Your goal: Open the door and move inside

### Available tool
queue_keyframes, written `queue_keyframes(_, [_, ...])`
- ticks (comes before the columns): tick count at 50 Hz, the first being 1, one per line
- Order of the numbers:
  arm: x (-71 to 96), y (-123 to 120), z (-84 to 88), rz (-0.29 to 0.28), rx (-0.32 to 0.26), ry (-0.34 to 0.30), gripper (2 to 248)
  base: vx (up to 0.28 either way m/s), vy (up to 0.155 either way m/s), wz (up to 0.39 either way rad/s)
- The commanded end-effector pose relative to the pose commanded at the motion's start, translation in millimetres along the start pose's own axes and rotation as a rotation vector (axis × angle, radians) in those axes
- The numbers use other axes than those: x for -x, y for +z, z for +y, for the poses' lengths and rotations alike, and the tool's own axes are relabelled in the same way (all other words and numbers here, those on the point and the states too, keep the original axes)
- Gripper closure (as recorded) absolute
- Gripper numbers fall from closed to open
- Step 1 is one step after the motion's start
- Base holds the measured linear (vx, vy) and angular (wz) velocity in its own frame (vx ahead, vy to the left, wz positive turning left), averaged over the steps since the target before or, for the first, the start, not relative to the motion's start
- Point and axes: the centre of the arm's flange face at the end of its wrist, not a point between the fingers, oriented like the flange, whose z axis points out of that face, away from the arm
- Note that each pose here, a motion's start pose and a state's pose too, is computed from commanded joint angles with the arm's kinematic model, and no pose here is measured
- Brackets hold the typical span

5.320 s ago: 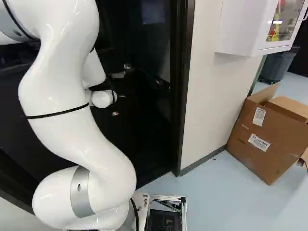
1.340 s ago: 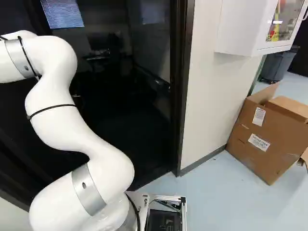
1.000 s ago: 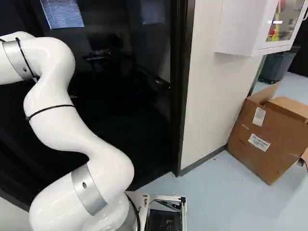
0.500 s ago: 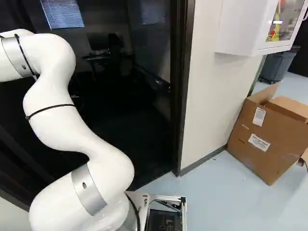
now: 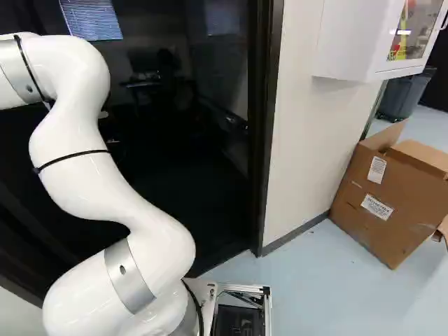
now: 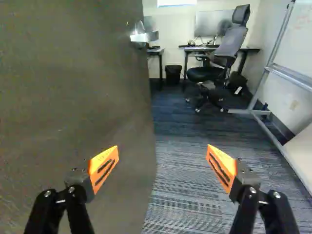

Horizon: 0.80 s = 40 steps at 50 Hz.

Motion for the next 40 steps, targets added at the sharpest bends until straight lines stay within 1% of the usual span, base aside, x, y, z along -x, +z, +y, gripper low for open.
queue_keyframes(8, [0.1,-1.1,0.3,-0.001,0.003,0.003,3,0.0,0.0,0.0])
queue_keyframes(15, [0.0,2.4,-3.1,0.002,-0.002,0.002,3,0.0,0.0,0.0])
queue_keyframes(40, [-0.3,29.2,-30.7,0.026,-0.059,-0.028,3,0.0,0.0,0.0])
